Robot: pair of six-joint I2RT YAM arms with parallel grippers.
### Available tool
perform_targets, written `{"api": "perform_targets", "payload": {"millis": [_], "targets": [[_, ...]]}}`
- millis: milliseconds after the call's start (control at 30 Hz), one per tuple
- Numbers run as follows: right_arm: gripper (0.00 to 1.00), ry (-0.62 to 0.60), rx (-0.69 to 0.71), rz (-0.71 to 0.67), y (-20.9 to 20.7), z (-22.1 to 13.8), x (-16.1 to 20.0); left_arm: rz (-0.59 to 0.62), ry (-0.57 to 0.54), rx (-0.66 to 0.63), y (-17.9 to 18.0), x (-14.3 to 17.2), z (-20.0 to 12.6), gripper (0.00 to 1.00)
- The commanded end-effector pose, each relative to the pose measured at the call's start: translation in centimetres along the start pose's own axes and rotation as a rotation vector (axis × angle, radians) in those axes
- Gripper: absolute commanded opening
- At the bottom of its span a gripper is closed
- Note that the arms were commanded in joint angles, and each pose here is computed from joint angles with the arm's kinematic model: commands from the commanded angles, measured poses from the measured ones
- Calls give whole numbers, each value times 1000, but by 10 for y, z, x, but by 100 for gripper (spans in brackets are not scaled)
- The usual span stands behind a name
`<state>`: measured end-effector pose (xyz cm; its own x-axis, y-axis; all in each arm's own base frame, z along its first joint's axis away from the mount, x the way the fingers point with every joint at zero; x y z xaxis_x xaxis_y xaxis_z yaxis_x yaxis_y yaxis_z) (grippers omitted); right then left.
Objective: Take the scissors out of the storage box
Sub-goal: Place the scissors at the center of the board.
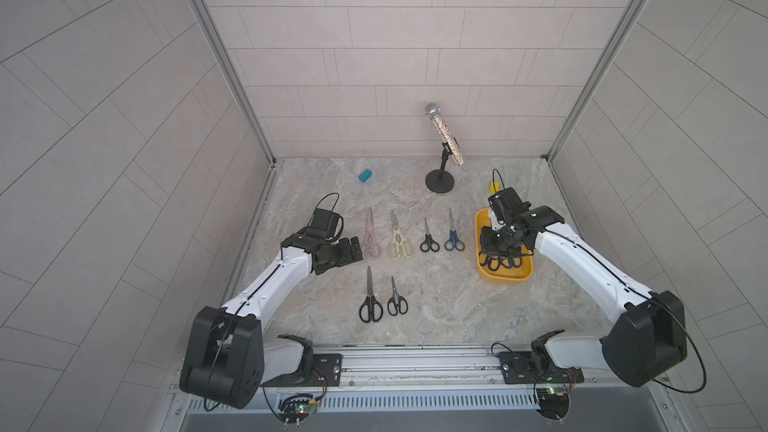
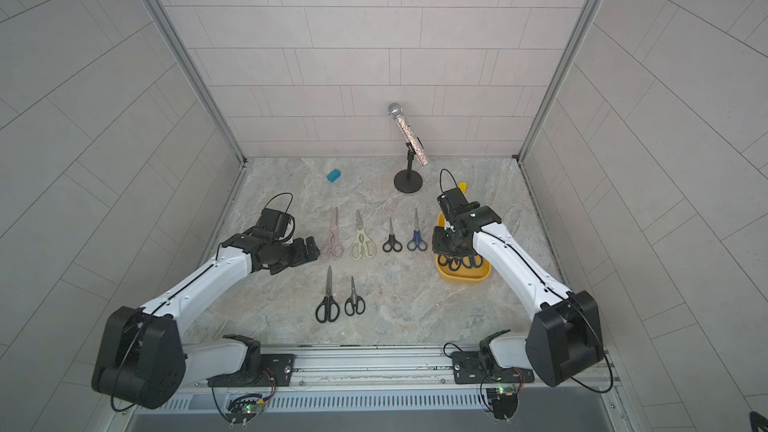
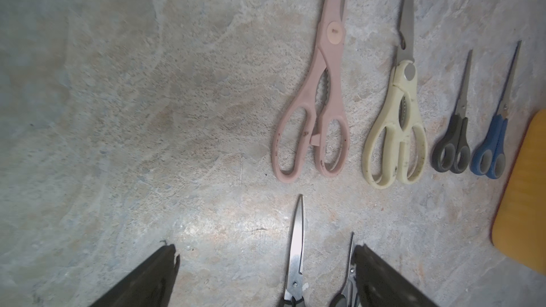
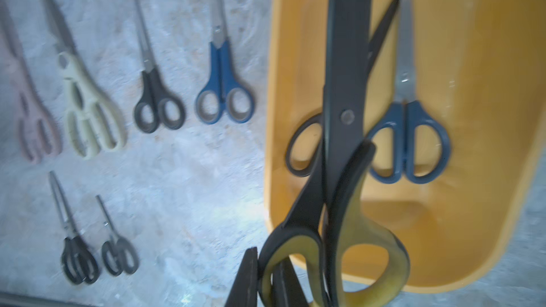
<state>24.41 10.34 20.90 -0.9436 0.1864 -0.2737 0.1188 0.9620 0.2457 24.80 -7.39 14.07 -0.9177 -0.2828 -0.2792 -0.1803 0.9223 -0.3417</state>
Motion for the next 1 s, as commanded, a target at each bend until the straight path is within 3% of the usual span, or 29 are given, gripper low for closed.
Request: {"api": "perform_targets", "payload": {"millis": [0, 300, 533, 967], "targets": [[0, 9, -84, 35, 21, -1, 21, -44, 41, 34, 4, 5, 10, 100], [0, 38, -126, -13, 74, 24, 84, -2, 6, 65, 5, 12, 3, 100], [0, 112, -152, 25, 101, 48, 118, -8, -26, 74, 2, 6, 0, 100], [0, 199, -28, 6, 130, 98, 123, -6, -44, 69, 3, 6, -3, 100]]}}
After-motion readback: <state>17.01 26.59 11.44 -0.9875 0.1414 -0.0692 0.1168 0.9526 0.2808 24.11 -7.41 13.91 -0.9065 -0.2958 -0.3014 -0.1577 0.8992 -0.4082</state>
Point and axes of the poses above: each gripper's point midway between its finger pads, its own z axis out along the fingers, its own y axis along the line the jaws close on, x = y × z, the point moved 7 cm from there along -z, back along the fingers, and after that the axes turned 1 degree about z, right-handed, at the moved point
